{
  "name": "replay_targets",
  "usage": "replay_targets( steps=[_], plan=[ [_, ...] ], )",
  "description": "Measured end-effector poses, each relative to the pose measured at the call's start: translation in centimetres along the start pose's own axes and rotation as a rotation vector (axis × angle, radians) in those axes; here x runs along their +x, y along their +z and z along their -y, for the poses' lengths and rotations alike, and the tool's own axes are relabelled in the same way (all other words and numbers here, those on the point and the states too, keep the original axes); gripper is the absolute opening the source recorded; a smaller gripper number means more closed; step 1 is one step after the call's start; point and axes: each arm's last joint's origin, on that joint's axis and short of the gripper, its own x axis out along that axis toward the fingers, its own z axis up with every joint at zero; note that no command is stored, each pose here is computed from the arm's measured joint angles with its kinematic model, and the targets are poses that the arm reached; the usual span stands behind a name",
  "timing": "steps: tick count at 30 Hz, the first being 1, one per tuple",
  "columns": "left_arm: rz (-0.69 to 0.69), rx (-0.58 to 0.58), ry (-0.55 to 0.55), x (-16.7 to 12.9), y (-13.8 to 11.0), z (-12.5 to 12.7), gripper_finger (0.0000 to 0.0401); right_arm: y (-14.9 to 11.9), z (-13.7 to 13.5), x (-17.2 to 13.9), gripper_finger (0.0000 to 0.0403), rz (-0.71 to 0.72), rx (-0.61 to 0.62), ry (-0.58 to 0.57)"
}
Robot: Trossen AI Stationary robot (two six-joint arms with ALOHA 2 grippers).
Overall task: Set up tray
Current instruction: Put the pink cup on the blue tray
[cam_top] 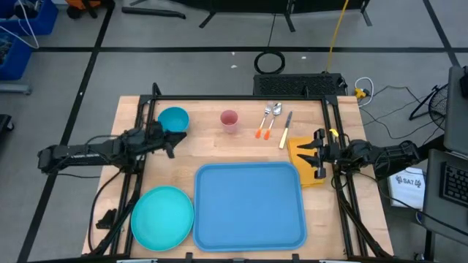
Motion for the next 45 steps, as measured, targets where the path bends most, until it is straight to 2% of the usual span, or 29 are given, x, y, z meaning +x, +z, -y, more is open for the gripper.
replay_targets(
  steps=[3, 5, 11, 13, 16, 19, 23, 27, 30, 33, 39, 45],
  plan=[
    [-0.08, 0.0, 0.13, 1.4, 2.6, 0.6, 0.0028, 0.4, 0.1, 0.0, 0.013, 0.042, 0.014, -0.008],
    [-0.131, -0.018, 0.172, 2.9, 4.1, 0.8, 0.0028, 0.4, 0.1, 0.0, 0.013, 0.039, 0.015, -0.027],
    [-0.33, -0.122, 0.135, 9.4, 7.8, -0.2, 0.0028, 0.3, 0.4, 0.0, 0.013, 0.022, 0.05, -0.118],
    [-0.405, -0.164, 0.142, 11.4, 8.9, -1.0, 0.0028, 0.2, 0.4, 0.0, 0.013, 0.01, 0.053, -0.131],
    [-0.488, -0.166, 0.173, 13.8, 10.3, -1.8, 0.0033, 0.1, 0.4, 0.0, 0.013, 0.005, 0.032, -0.132],
    [-0.553, -0.162, 0.217, 16.0, 11.5, -2.1, 0.0058, 0.1, 0.4, 0.0, 0.013, 0.005, 0.022, -0.132],
    [-0.614, -0.17, 0.263, 18.5, 12.8, -2.0, 0.0113, 0.1, 0.4, 0.0, 0.013, 0.004, 0.006, -0.132],
    [-0.674, -0.192, 0.315, 20.3, 13.0, -2.0, 0.0159, 0.2, 0.4, 0.0, 0.013, 0.012, -0.026, -0.135],
    [-0.703, -0.179, 0.379, 21.4, 12.2, -2.1, 0.0175, 0.3, 0.4, 0.0, 0.013, 0.014, -0.046, -0.135],
    [-0.749, -0.202, 0.419, 22.3, 10.8, -2.6, 0.0174, 0.3, 0.4, 0.0, 0.013, 0.015, -0.048, -0.135],
    [-0.788, -0.206, 0.432, 23.4, 9.3, -2.9, 0.0157, 0.4, 0.4, 0.0, 0.013, 0.023, -0.046, -0.136],
    [-0.766, -0.205, 0.491, 24.0, 8.7, -3.3, 0.0144, 0.4, 0.4, 0.0, 0.013, 0.023, -0.046, -0.135]
  ],
)
